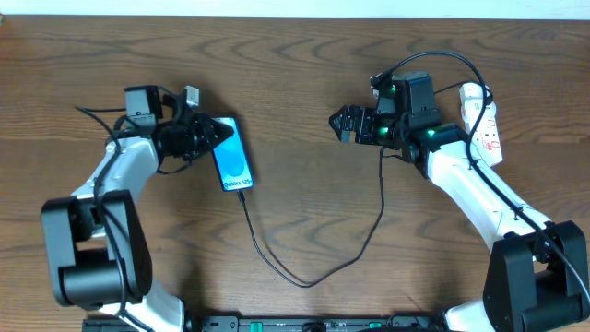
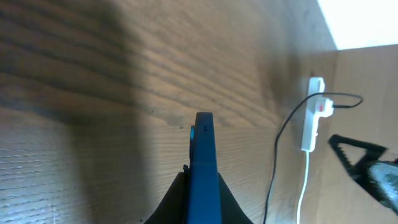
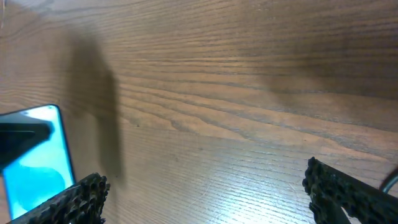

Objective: Plug charger to phone and switch on socket
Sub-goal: 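Lower the plugged phone onto the table with the left gripper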

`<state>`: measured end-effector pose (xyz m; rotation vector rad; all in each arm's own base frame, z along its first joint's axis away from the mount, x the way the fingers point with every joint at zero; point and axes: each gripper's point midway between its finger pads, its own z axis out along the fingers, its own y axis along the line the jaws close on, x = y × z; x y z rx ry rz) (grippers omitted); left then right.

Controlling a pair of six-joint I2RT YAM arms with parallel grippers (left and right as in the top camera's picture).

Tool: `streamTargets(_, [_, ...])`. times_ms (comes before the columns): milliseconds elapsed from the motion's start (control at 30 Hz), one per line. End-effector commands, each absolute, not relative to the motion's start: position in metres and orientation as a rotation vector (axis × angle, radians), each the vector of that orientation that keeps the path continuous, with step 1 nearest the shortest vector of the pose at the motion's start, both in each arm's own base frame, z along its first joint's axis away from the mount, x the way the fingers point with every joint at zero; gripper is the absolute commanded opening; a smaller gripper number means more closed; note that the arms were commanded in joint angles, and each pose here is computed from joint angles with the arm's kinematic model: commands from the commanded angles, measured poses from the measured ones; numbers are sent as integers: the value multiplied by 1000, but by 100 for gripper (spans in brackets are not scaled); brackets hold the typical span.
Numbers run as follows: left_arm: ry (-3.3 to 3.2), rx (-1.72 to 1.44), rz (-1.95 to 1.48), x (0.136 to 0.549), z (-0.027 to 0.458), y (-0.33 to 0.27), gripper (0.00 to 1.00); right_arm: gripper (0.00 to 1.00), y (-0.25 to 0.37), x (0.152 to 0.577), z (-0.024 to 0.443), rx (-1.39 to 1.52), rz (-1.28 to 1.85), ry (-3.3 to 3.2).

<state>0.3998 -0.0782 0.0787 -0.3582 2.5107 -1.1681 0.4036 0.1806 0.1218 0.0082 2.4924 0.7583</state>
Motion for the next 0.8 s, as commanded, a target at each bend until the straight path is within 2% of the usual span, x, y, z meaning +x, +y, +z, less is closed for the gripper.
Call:
streamTargets(0, [2551,-345,-1177,398,63,-87,7,99,182,403,130,-20,751,2473])
streamTargets(767, [2635,-413,-1122,393,29,-83,7,99,181,402,129,-19,749,2481])
